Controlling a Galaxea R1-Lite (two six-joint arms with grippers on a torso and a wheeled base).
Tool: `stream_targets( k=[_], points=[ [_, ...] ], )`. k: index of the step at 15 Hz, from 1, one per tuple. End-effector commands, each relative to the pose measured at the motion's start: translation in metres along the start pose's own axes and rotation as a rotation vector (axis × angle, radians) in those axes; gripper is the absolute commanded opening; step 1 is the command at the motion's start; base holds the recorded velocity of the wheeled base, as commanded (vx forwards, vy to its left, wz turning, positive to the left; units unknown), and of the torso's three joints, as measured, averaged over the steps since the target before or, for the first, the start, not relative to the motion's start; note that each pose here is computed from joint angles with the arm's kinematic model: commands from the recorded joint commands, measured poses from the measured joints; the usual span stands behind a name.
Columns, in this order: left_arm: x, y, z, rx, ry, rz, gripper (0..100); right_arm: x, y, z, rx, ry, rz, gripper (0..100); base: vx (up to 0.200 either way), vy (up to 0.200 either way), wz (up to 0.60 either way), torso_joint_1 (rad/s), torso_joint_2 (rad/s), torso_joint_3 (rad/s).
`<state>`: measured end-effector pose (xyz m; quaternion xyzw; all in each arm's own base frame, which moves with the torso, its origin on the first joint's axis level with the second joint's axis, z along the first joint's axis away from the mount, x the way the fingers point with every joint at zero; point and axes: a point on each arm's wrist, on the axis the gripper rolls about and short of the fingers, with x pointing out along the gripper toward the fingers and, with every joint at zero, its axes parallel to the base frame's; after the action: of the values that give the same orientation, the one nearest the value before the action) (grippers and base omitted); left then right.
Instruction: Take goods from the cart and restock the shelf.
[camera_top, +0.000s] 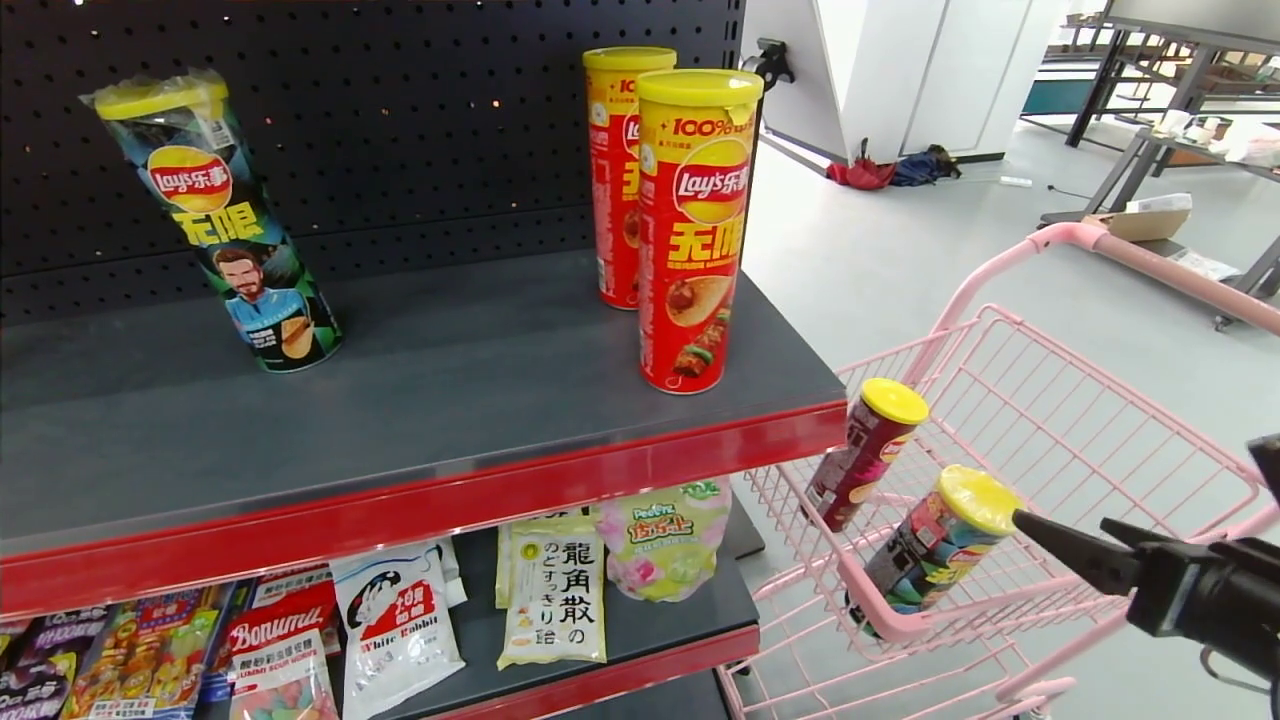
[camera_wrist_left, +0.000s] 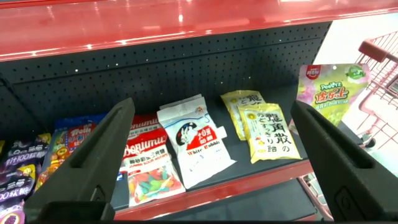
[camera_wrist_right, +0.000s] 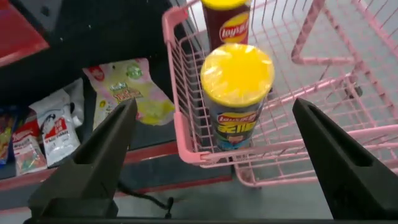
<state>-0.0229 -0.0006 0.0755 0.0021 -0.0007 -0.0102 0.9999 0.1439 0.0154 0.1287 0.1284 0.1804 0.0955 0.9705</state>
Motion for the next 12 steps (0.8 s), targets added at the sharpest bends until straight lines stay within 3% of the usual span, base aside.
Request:
stream_targets(
  k=[1,12],
  points=[
    [0.0,0.0,0.0,0.0,0.001,0.0,100,0.035,-0.007,-0.012,0.028,0.143,-0.026,100,0.0,0.0,0.0,0.0,0.0,0.0],
    [0.0,0.0,0.0,0.0,0.001,0.0,100,0.085,-0.019,-0.028,0.021,0.184,-0.061,100,0.0,0.0,0.0,0.0,0.0,0.0]
  ],
)
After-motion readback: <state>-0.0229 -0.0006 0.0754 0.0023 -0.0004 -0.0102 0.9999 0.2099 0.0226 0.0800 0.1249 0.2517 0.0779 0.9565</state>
